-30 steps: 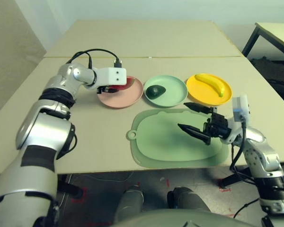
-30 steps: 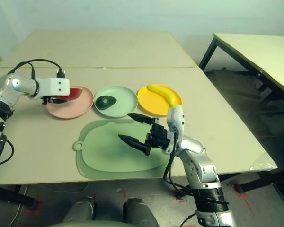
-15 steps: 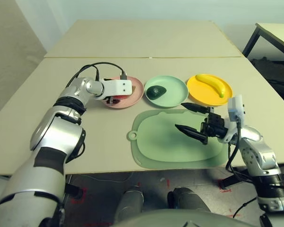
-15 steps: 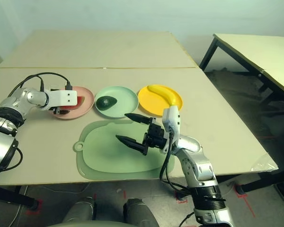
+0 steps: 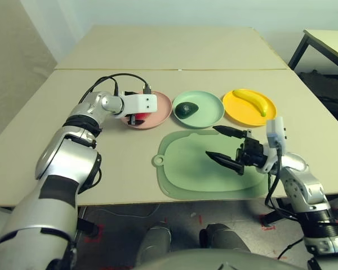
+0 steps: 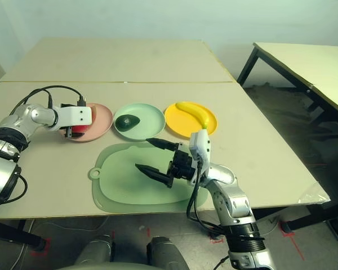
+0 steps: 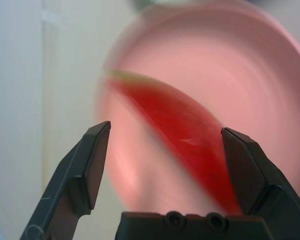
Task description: Place the fruits into color-matched plates.
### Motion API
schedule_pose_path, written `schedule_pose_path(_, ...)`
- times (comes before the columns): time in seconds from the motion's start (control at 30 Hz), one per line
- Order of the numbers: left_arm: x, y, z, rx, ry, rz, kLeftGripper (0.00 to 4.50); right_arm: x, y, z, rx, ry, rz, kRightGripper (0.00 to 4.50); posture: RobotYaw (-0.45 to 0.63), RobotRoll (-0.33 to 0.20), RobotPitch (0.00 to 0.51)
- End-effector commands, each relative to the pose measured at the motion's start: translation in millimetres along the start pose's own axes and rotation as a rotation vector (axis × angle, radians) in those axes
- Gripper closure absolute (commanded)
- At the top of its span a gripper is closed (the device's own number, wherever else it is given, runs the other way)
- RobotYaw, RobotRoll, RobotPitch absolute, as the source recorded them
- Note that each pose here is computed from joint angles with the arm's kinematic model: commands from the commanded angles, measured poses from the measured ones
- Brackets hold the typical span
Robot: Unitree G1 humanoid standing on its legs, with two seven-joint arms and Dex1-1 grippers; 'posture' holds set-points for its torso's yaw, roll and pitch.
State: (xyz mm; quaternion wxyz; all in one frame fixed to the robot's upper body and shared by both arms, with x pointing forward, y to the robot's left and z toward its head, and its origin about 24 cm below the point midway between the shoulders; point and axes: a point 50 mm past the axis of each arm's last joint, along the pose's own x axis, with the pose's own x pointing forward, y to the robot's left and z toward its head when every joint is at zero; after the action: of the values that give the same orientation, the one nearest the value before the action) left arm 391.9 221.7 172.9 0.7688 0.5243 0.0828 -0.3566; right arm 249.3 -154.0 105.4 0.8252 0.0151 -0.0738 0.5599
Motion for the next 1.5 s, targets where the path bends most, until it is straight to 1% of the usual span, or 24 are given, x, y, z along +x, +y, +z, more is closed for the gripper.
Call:
schedule_pose_path(0.03,-18.3,14.8,8.6,-0.157,-0.148,0.097,0.01,-12.0,-3.0,3.7,-0.02,0.011,-0.061,0.0,0.03,0.0,0.041)
schedule_pose_path(0.1,-29.7,10.2,5.3,-0.244,-0.168,0.114,0.01,-18.3,-2.9,2.3,-0.024,0.031,-0.08,0.0,0.04,0.0,0.043)
schedule_pose_path(0.2,-56.2,-9.7,-11.8,-0.329,-0.109,0.174,0.01,-30.0,-7.1,0.8,-0.034,0.048,-0.146,0.0,0.06,0.0,0.051)
schedule_pose_path(0.23,-64.5,-17.9,-15.5,-0.379,-0.107,0.202,0.01,-34.7,-10.3,0.5,-0.038,0.05,-0.185,0.0,0.07,0.0,0.055)
schedule_pose_path(0.33,-79.4,-39.6,-16.1,-0.535,-0.14,0.288,0.01,-47.6,-19.6,-2.2,-0.06,0.057,-0.29,0.0,0.1,0.0,0.064)
schedule_pose_path(0.4,-84.2,-55.4,-15.4,-0.599,-0.143,0.338,0.01,-55.7,-23.8,-6.2,-0.061,0.06,-0.354,0.0,0.11,0.0,0.071)
schedule_pose_path(0.5,-84.9,-74.1,-9.3,-0.662,-0.154,0.403,0.01,-66.1,-25.8,-15.9,-0.043,0.062,-0.422,0.0,0.12,0.0,0.077)
schedule_pose_path(0.57,-83.0,-82.9,-5.1,-0.708,-0.171,0.442,0.01,-71.3,-26.2,-21.2,-0.034,0.059,-0.46,0.0,0.13,0.0,0.084)
schedule_pose_path(0.67,-79.9,-94.0,1.5,-0.736,-0.18,0.487,0.01,-81.2,-28.0,-27.7,-0.033,0.065,-0.512,0.0,0.13,0.0,0.086)
schedule_pose_path(0.77,-77.4,-101.4,10.1,-0.79,-0.213,0.53,0.01,-93.9,-33.9,-28.0,-0.049,0.069,-0.58,0.0,0.13,0.0,0.088)
schedule_pose_path(0.83,-74.7,-108.8,12.1,-0.834,-0.217,0.543,0.01,-103.2,-36.3,-28.1,-0.061,0.073,-0.613,0.0,0.13,0.0,0.088)
schedule_pose_path(0.93,-70.9,-121.8,12.4,-0.872,-0.208,0.542,0.01,-109.9,-32.3,-30.3,-0.068,0.08,-0.602,0.0,0.13,0.0,0.088)
schedule_pose_path(1.03,-68.0,-132.6,12.7,-0.928,-0.215,0.56,0.01,-116.9,-29.7,-32.1,-0.056,0.073,-0.649,0.0,0.13,0.0,0.089)
schedule_pose_path(1.1,-66.5,-139.1,10.8,-0.935,-0.203,0.565,0.01,-123.0,-29.8,-33.1,-0.044,0.058,-0.697,0.0,0.13,0.0,0.09)
schedule_pose_path(1.17,-66.1,-147.1,5.3,-0.978,-0.183,0.587,0.01,-130.1,-30.8,-33.7,-0.036,0.049,-0.741,0.0,0.12,0.0,0.091)
schedule_pose_path(1.3,-66.6,-167.5,-7.7,-1.013,-0.121,0.599,0.01,-142.5,-35.9,-31.8,-0.04,0.031,-0.819,0.0,0.12,0.0,0.087)
schedule_pose_path(1.43,-69.0,-177.9,-14.2,-1.001,-0.083,0.601,0.01,-160.3,-38.4,-33.4,-0.038,0.028,-0.893,0.0,0.13,0.0,0.087)
schedule_pose_path(1.5,-69.4,-179.8,-15.3,-0.997,-0.077,0.602,0.01,-168.8,-38.2,-34.9,-0.036,0.035,-0.923,0.0,0.13,0.0,0.088)
